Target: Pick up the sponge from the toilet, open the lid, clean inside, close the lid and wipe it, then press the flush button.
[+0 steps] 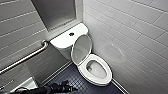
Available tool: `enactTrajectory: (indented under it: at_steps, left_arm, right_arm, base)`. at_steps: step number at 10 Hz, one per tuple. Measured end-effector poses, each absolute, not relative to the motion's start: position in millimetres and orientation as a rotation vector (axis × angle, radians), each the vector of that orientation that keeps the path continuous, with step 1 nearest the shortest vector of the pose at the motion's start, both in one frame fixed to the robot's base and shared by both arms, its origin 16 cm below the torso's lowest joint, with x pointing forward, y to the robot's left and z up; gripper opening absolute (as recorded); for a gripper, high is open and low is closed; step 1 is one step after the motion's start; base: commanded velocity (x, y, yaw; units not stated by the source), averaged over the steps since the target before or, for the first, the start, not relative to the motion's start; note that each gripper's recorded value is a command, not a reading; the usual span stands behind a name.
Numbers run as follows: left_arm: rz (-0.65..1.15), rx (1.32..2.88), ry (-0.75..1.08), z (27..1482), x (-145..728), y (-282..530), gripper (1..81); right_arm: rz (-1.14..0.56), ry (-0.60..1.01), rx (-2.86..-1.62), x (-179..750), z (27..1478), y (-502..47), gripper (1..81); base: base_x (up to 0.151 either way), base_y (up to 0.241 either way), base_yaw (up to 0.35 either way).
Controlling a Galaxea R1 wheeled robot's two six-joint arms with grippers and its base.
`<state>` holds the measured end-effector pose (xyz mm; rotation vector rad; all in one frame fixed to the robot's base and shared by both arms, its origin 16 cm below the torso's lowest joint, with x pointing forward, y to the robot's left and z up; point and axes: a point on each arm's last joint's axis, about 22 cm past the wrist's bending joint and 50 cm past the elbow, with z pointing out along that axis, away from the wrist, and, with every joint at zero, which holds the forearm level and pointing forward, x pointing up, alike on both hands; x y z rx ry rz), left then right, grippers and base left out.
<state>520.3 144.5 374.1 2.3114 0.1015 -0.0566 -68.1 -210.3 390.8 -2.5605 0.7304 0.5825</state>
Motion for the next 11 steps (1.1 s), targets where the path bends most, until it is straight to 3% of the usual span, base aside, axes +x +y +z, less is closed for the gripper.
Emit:
enactTrajectory:
  at_steps: [7, 11]
  left_arm:
    - [0.183, 2.318, 0.527, 408.3, 690.9, 237.8, 81.1]
    - [0.301, 2.272, 0.583, 449.3, 759.5, 256.5, 81.1]
  right_arm:
    - [0.582, 0.732, -2.555, -67.5, 391.0, -206.0, 1.0]
    - [0.581, 0.732, -2.555, -67.3, 391.1, -205.8, 1.0]
  base:
    - [0.000, 0.000, 0.000]
    - [0.000, 0.000, 0.000]
